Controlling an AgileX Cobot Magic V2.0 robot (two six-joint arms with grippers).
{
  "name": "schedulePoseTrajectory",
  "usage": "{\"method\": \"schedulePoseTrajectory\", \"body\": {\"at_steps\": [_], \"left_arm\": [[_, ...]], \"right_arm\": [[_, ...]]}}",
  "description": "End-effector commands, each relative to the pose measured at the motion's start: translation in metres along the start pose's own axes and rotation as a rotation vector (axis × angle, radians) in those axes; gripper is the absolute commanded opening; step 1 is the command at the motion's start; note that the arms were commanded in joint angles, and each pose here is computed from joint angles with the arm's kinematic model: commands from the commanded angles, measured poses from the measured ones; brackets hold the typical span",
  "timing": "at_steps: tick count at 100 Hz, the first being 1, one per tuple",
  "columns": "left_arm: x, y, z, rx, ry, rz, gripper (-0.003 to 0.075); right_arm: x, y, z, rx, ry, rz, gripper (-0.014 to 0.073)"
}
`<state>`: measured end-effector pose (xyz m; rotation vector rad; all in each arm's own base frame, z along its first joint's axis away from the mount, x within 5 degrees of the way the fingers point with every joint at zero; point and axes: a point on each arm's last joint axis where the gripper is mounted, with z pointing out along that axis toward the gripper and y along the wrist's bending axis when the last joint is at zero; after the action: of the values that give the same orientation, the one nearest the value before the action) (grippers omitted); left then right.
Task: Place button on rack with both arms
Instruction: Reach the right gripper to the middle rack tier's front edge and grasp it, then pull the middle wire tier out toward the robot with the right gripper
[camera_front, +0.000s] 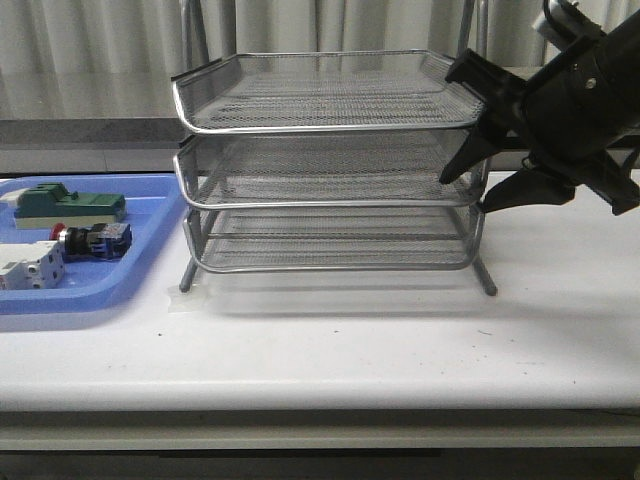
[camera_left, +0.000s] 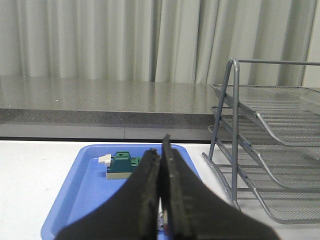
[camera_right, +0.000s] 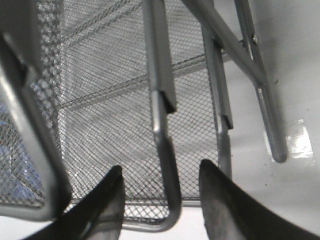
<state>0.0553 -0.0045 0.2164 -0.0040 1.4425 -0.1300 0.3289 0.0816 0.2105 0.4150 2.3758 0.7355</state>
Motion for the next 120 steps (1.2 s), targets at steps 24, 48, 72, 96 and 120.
{"method": "schedulePoseTrajectory", "body": {"at_steps": [24,48,72,96,120], "left_arm": [[0.005,-0.001,-0.002,0.017,-0.065,-0.011,-0.002],[0.005,-0.001,-0.002,0.017,-0.065,-0.011,-0.002],[0.005,-0.001,-0.002,0.017,-0.065,-0.011,-0.002],[0.005,-0.001,-0.002,0.017,-0.065,-0.011,-0.002],[0.005,-0.001,-0.002,0.017,-0.065,-0.011,-0.002]], "right_arm": [[-0.012,0.015,-0.002,-0.068,-0.023,-0.007,0.0215],[-0.009,0.016,-0.002,-0.08,-0.001,-0.01,0.0001],[0.003,0.011,-0.001,-0.084,0.073,-0.029,-0.0009],[0.038,0.009,-0.007,-0.061,0.133,-0.063,-0.0009],[0.076,0.011,-0.029,-0.064,0.161,-0.112,-0.0009]]}}
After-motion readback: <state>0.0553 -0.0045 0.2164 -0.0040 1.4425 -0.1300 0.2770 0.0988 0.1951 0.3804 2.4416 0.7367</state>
